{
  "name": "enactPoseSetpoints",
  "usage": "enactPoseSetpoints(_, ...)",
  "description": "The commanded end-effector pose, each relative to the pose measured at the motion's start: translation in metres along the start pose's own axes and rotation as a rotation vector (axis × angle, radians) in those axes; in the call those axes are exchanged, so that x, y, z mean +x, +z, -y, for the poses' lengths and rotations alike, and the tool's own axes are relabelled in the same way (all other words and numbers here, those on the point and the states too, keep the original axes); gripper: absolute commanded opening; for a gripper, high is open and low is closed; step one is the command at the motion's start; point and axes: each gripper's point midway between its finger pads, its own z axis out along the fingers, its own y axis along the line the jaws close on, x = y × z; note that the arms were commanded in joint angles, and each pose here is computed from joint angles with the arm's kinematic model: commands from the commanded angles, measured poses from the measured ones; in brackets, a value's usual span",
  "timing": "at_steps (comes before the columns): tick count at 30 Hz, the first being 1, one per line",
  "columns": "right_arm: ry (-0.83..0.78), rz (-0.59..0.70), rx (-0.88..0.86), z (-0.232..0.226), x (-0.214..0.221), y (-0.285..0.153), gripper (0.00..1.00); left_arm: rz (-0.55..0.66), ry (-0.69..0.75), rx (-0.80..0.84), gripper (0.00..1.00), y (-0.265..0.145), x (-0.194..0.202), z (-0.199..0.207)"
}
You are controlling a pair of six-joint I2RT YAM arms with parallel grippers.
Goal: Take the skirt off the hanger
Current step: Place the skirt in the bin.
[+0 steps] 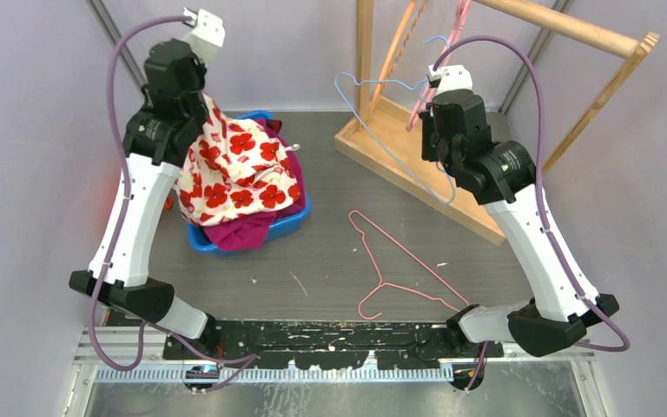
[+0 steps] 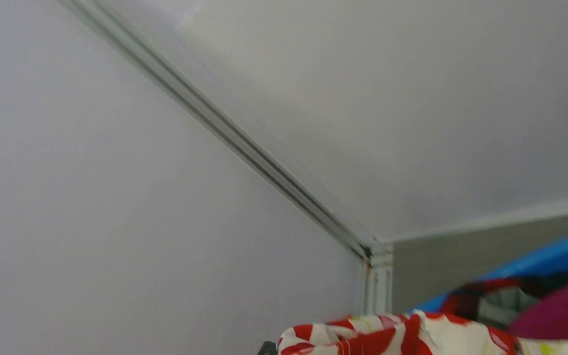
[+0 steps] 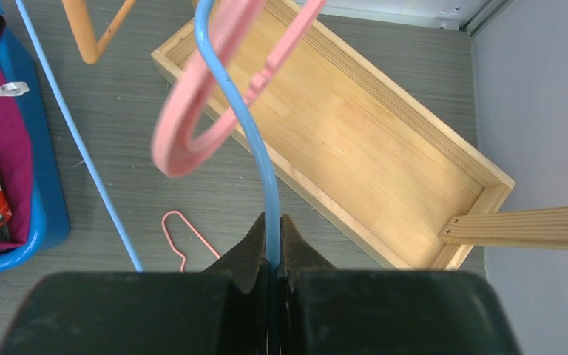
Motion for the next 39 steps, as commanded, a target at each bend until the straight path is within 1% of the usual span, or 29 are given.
enactPoseSetpoints(1, 0.024, 0.083, -0.005, 0.006, -0.02, -0.013, 0.01, -0.026, -0.123, 0.137, 0.0, -0.001, 0.028, 0.048)
enactPoseSetpoints(2, 0.024, 0.085, -0.013, 0.005, -0.02, -0.015, 0.01, -0.044, -0.149, 0.194, 0.0, 0.0, 0.039, 0.07)
enactPoseSetpoints(5, 0.015, 0.081, -0.038, 0.003, -0.019, -0.019, 0.01, -0.124, -0.169, 0.35, 0.0, 0.004, 0.078, 0.134)
enactPoseSetpoints(7, -0.004, 0.056, -0.055, 0.001, -0.013, -0.02, 0.01, -0.173, -0.212, 0.419, 0.0, 0.007, 0.096, 0.165)
enactPoseSetpoints(11, -0.037, -0.009, -0.092, 0.0, 0.007, -0.028, 0.01, -0.173, -0.333, 0.544, 0.0, 0.01, 0.103, 0.203)
enactPoseSetpoints(14, -0.039, -0.022, -0.127, 0.0, 0.019, -0.038, 0.01, -0.196, -0.402, 0.655, 0.0, 0.003, 0.103, 0.23)
enactPoseSetpoints(15, -0.047, -0.035, -0.126, 0.003, 0.024, -0.041, 0.01, -0.211, -0.434, 0.706, 0.03, -0.003, 0.106, 0.243)
enactPoseSetpoints(16, -0.053, -0.046, -0.117, 0.006, 0.028, -0.043, 0.01, -0.227, -0.46, 0.731, 0.09, -0.007, 0.11, 0.25)
enactPoseSetpoints(17, -0.062, -0.058, -0.109, 0.009, 0.033, -0.045, 0.01, -0.24, -0.483, 0.753, 0.18, -0.012, 0.114, 0.257)
enactPoseSetpoints(18, -0.068, -0.069, -0.103, 0.011, 0.037, -0.047, 0.01, -0.253, -0.495, 0.764, 0.28, -0.015, 0.117, 0.261)
enactPoseSetpoints(19, -0.068, -0.075, -0.101, 0.013, 0.039, -0.049, 0.01, -0.262, -0.501, 0.774, 0.43, -0.018, 0.119, 0.262)
enactPoseSetpoints(20, -0.065, -0.082, -0.099, 0.014, 0.042, -0.051, 0.01, -0.262, -0.505, 0.786, 0.71, -0.022, 0.118, 0.261)
enactPoseSetpoints(21, -0.06, -0.089, -0.094, 0.016, 0.044, -0.053, 0.01, -0.258, -0.503, 0.79, 0.93, -0.025, 0.117, 0.258)
enactPoseSetpoints(22, -0.059, -0.099, -0.086, 0.018, 0.047, -0.055, 0.01, -0.246, -0.499, 0.792, 0.99, -0.027, 0.114, 0.254)
enactPoseSetpoints(25, -0.084, -0.132, -0.046, 0.031, 0.059, -0.062, 0.01, -0.221, -0.493, 0.77, 1.0, -0.033, 0.1, 0.233)
enactPoseSetpoints(29, -0.112, -0.189, -0.042, 0.042, 0.074, -0.08, 0.01, -0.157, -0.485, 0.726, 0.99, -0.035, 0.072, 0.202)
enactPoseSetpoints(32, -0.127, -0.218, -0.013, 0.056, 0.082, -0.097, 0.01, -0.124, -0.485, 0.711, 0.99, -0.036, 0.058, 0.189)
enactPoseSetpoints(35, -0.106, -0.231, 0.057, 0.074, 0.09, -0.11, 0.01, -0.116, -0.481, 0.712, 0.99, -0.035, 0.054, 0.188)
enactPoseSetpoints(39, -0.075, -0.201, 0.223, 0.106, 0.092, -0.123, 0.01, -0.122, -0.471, 0.732, 1.0, -0.037, 0.055, 0.198)
